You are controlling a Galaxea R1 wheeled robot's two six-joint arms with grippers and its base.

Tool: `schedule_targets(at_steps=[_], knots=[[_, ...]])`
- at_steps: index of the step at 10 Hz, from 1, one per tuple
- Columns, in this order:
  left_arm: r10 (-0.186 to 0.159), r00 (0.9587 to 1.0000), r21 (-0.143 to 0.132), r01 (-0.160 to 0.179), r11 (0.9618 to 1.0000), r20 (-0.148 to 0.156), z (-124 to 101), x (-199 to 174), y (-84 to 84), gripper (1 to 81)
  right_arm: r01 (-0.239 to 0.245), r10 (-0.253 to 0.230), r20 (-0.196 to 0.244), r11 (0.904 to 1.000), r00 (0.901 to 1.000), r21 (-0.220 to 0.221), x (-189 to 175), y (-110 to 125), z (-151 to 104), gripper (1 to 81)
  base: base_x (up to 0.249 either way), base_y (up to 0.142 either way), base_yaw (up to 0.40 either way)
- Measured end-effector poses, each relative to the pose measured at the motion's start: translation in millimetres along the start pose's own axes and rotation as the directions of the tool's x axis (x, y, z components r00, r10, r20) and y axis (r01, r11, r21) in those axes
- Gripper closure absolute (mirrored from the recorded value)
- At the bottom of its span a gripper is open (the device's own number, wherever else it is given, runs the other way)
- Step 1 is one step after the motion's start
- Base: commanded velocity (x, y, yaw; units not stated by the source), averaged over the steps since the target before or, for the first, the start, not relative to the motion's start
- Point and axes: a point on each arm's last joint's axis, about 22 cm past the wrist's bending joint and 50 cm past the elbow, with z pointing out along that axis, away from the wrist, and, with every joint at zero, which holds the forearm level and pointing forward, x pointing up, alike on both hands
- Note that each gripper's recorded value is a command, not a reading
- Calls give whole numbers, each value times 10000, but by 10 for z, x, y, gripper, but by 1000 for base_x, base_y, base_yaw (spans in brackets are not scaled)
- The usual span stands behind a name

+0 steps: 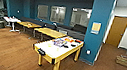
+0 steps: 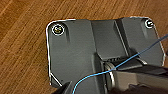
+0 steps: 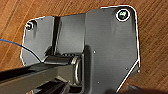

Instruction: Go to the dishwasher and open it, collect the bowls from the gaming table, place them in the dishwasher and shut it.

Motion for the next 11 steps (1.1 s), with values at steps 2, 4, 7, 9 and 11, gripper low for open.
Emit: schedule_targets(at_steps=[2, 4, 7, 9, 11], knots=[[1, 10000, 4, -1, 10000, -8, 0, 5, -2, 10, -6, 6, -4, 10000, 10000, -19, 0, 9, -1, 10, 0, 0, -400], [1, 10000, 2, -1, 10000, -17, -1, 6, -3, 10, -4, 4, -3, 10000, 10000, -40, 0, 20, -3, 10, 0, 0, -349], [21, 9999, 14, -20, 10000, -133, -4, 77, -17, 10, -12, 12, 40, 10000, 10000, -32, -28, 8, 3, 10, 0, 0, -44], [-1, 10000, 14, 1, 10000, -18, -4, -9, -15, 10, 6, -6, -42, 10000, 10000, -40, 30, 14, -2, 10, 0, 0, 0], [0, 10000, 17, 0, 10000, -28, -5, -6, -18, 10, 5, -5, -34, 10000, 10000, -31, 25, 7, 0, 10, 0, 0, 0]])
